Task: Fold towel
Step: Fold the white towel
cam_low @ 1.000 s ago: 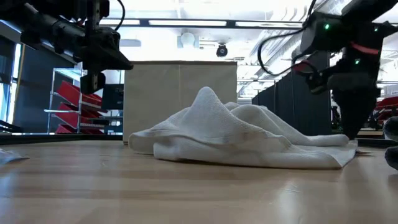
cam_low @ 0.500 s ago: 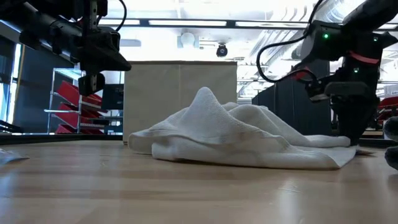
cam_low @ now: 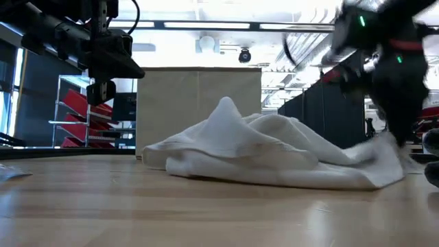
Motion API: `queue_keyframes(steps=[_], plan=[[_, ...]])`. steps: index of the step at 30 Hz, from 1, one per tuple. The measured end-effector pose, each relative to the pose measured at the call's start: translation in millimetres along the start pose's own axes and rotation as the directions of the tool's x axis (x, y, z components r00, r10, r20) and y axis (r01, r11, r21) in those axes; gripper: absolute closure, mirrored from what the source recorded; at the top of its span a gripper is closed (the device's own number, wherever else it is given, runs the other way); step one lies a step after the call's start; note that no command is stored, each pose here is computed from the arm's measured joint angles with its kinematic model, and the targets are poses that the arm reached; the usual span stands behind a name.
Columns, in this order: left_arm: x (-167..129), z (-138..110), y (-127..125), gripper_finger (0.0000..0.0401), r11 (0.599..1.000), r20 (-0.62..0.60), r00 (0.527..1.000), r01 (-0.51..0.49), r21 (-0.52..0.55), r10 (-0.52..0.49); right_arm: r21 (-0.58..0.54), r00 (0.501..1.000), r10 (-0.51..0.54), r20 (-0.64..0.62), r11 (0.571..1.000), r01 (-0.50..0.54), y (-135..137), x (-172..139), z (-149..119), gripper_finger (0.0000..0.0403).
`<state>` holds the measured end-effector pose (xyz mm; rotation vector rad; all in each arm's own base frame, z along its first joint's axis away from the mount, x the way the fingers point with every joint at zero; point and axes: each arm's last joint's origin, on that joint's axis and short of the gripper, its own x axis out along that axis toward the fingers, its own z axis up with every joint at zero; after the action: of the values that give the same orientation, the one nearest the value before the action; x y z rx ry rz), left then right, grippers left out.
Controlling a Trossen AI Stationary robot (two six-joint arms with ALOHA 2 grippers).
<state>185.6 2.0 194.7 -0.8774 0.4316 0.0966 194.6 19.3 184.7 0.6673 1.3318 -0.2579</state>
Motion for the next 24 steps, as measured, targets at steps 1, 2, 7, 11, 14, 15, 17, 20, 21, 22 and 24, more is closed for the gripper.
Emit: queue_keyframes(steps=[1, 2, 7, 11, 14, 15, 17, 20, 21, 22, 24], plan=[[0, 0, 0, 0.0401, 1.0, 0.0, 1.0, 0.0, 0.0, 0.0, -0.033, 0.999, 0.025, 0.028, 0.999, -0.024, 11, -14, 6, 0.0399], [0, 0, 0, 0.0401, 1.0, 0.001, 1.0, 0.0, 0.001, 0.0, -0.066, 0.997, 0.051, 0.055, 0.997, -0.047, 22, -28, 12, 0.04], [0, 1, -1, 0.0401, 1.0, 0.014, 1.0, 0.011, 0.018, -0.011, -0.254, 0.951, 0.173, 0.257, 0.961, -0.106, 68, -111, 30, 0.0402], [-2, 11, -15, 0.0401, 0.985, 0.117, 0.982, 0.132, 0.113, -0.145, -0.35, 0.825, 0.202, 0.529, 0.937, -0.005, 92, -178, 38, 0.0402], [-6, 20, -27, 0.0401, 0.954, 0.209, 0.939, 0.237, 0.183, -0.273, -0.361, 0.746, 0.2, 0.636, 0.931, 0.059, 101, -210, 44, 0.0403], [-8, 23, -30, 0.0401, 0.943, 0.237, 0.921, 0.264, 0.204, -0.309, -0.368, 0.728, 0.203, 0.655, 0.927, 0.073, 103, -217, 46, 0.0403], [-11, 27, -36, 0.0401, 0.922, 0.283, 0.886, 0.306, 0.239, -0.367, -0.399, 0.709, 0.219, 0.67, 0.912, 0.095, 109, -227, 51, 0.0403], [-16, 32, -42, 0.0401, 0.898, 0.323, 0.846, 0.348, 0.269, -0.424, -0.466, 0.713, 0.263, 0.65, 0.879, 0.101, 119, -229, 57, 0.0403], [-16, 32, -42, 0.0401, 0.895, 0.326, 0.841, 0.354, 0.273, -0.432, -0.484, 0.717, 0.278, 0.639, 0.87, 0.094, 122, -228, 60, 0.0403], [-16, 32, -42, 0.0401, 0.892, 0.318, 0.841, 0.359, 0.275, -0.437, -0.497, 0.722, 0.291, 0.628, 0.864, 0.084, 125, -225, 63, 0.0403], [-16, 31, -42, 0.0401, 0.89, 0.309, 0.843, 0.365, 0.274, -0.44, -0.538, 0.732, 0.333, 0.595, 0.841, 0.054, 133, -219, 70, 0.0403]])
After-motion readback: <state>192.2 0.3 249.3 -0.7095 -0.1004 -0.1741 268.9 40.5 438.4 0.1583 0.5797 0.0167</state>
